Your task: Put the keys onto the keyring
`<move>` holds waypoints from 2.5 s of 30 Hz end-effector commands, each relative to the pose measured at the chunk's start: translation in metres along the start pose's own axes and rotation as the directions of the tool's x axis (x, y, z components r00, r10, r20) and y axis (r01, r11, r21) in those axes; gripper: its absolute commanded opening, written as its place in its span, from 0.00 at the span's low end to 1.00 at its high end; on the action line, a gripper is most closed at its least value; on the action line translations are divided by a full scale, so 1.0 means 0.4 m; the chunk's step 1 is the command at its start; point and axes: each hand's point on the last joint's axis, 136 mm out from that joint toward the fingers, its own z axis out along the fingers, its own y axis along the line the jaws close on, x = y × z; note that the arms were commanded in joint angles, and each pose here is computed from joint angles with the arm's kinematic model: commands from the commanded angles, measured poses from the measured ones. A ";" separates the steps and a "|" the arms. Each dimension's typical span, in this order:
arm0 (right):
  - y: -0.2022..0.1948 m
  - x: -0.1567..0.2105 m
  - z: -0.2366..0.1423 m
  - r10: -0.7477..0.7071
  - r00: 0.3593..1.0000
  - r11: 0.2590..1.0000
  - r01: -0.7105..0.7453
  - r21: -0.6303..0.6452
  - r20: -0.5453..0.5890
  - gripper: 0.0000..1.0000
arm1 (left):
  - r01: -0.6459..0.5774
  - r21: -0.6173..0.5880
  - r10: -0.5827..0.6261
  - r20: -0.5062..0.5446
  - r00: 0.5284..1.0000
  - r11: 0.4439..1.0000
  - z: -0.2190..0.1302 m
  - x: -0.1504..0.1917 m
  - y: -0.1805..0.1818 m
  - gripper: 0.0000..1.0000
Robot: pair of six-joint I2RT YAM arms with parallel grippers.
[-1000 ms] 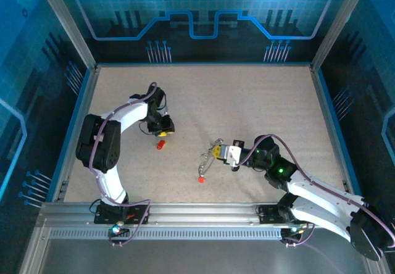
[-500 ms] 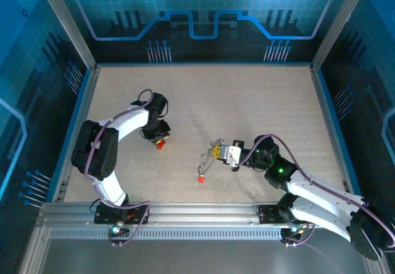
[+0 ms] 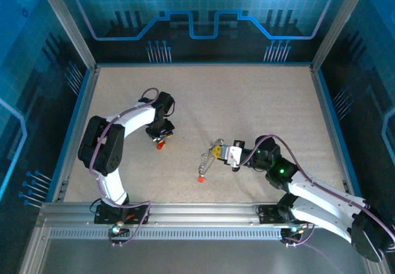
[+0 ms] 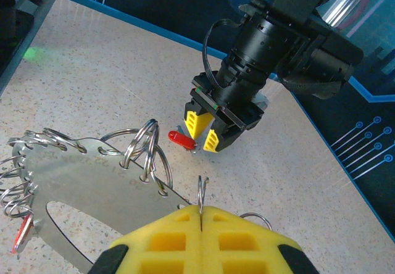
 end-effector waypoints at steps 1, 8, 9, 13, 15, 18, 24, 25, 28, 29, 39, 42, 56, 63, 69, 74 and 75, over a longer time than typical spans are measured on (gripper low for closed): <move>-0.008 -0.021 -0.008 -0.028 0.999 0.999 0.028 0.017 0.031 0.00 | 0.067 -0.042 -0.067 -0.001 0.998 0.997 0.001 -0.002 0.014 0.30; -0.008 -0.031 -0.015 -0.035 0.999 0.999 0.034 0.019 0.038 0.00 | 0.124 -0.058 -0.125 -0.013 0.992 0.991 0.005 0.001 0.013 0.27; -0.008 -0.030 -0.017 -0.035 0.999 0.999 0.034 0.021 0.038 0.00 | 0.133 -0.061 -0.134 -0.017 0.991 0.989 0.007 0.004 0.015 0.27; -0.008 -0.033 -0.021 -0.037 0.998 0.999 0.036 0.025 0.041 0.00 | 0.147 -0.057 -0.149 -0.031 0.988 0.988 0.018 0.003 0.005 0.27; -0.009 -0.036 -0.022 -0.040 0.998 0.999 0.039 0.026 0.043 0.00 | 0.148 -0.052 -0.150 -0.036 0.988 0.988 0.021 0.003 -0.002 0.26; -0.008 -0.039 -0.025 -0.041 0.998 0.999 0.040 0.028 0.046 0.00 | 0.158 -0.061 -0.161 -0.040 0.986 0.986 0.028 0.004 0.001 0.26; -0.007 -0.039 -0.028 -0.043 0.998 0.999 0.042 0.029 0.048 0.00 | 0.158 -0.054 -0.160 -0.024 0.987 0.986 0.023 -0.011 -0.002 0.28; -0.007 -0.039 -0.028 -0.043 0.998 0.999 0.042 0.029 0.048 0.00 | 0.160 -0.058 -0.161 -0.024 0.987 0.985 0.021 -0.011 -0.001 0.28; -0.008 -0.040 -0.029 -0.046 0.998 0.998 0.045 0.032 0.049 0.00 | 0.161 -0.054 -0.163 -0.020 0.986 0.985 0.015 -0.013 -0.002 0.32; -0.008 -0.040 -0.029 -0.046 0.998 0.998 0.045 0.032 0.049 0.00 | 0.161 -0.050 -0.162 -0.020 0.987 0.986 0.014 -0.013 -0.004 0.34; -0.005 -0.036 -0.027 -0.046 0.998 0.999 0.045 0.026 0.047 0.00 | 0.185 -0.061 -0.188 -0.034 0.982 0.981 0.030 -0.007 -0.002 0.29; -0.006 -0.039 -0.028 -0.048 0.998 0.999 0.046 0.027 0.049 0.00 | 0.190 -0.068 -0.193 -0.042 0.980 0.979 0.034 -0.002 0.002 0.25; -0.005 -0.037 -0.026 -0.046 0.998 0.999 0.044 0.026 0.047 0.00 | 0.178 -0.058 -0.180 -0.035 0.983 0.982 0.012 0.004 0.022 0.14; -0.005 -0.038 -0.026 -0.046 0.998 0.999 0.045 0.024 0.048 0.00 | 0.164 -0.047 -0.166 -0.039 0.985 0.985 -0.001 0.011 0.025 0.13; -0.003 -0.037 -0.023 -0.049 0.998 0.999 0.048 0.018 0.050 0.00 | 0.165 -0.039 -0.167 -0.057 0.984 0.986 0.000 0.026 0.028 0.22; -0.002 -0.035 -0.021 -0.050 0.998 0.999 0.049 0.016 0.048 0.00 | 0.158 -0.037 -0.160 -0.071 0.985 0.987 0.016 0.036 0.017 0.20; -0.003 -0.036 -0.022 -0.051 0.997 0.999 0.051 0.016 0.049 0.00 | 0.158 -0.042 -0.161 -0.075 0.984 0.987 0.021 0.038 0.019 0.20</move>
